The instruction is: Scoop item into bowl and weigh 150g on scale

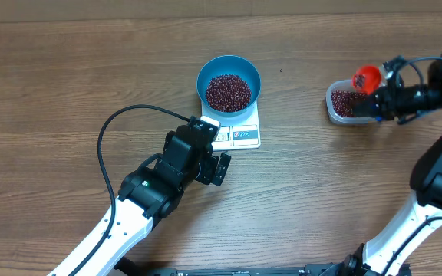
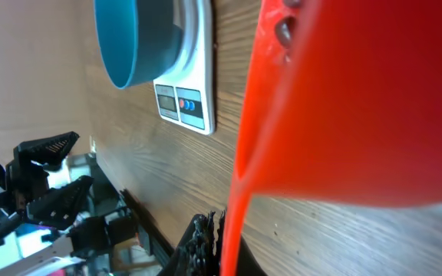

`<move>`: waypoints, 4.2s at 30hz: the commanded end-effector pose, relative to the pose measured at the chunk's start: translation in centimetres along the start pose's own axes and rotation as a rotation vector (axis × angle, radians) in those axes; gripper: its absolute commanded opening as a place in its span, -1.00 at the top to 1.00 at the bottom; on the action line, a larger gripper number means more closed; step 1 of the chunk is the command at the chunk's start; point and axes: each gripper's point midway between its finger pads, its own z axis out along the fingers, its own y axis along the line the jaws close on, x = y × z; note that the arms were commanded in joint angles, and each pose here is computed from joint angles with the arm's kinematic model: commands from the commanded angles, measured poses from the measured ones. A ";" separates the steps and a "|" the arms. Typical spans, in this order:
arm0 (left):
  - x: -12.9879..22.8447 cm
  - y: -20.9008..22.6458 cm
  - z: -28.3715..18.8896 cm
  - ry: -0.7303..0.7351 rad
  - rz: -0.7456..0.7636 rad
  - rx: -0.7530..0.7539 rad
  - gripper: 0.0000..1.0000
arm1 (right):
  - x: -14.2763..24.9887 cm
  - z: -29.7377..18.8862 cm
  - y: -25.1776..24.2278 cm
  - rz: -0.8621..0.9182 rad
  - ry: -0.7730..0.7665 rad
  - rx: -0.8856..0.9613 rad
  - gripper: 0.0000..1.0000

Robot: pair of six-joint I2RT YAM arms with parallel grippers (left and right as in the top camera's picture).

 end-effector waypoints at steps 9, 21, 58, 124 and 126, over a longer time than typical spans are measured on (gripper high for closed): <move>-0.2 0.4 0.1 -0.002 0.007 -0.016 -0.99 | -3.0 5.9 8.7 -0.206 0.119 0.212 0.92; -0.2 0.4 0.1 -0.002 0.007 -0.016 -0.99 | -3.5 13.9 11.6 -0.433 0.185 0.565 0.93; -0.2 0.4 0.1 -0.001 0.007 -0.016 -0.99 | -5.4 16.4 13.7 -0.667 0.081 0.969 0.93; -0.2 0.4 0.1 -0.001 0.007 -0.016 -0.99 | 2.7 -1.3 -2.5 0.187 -0.005 0.591 0.89; -0.2 0.4 0.1 -0.001 0.007 -0.016 -0.99 | 3.0 -0.1 -2.9 0.172 0.016 0.589 0.89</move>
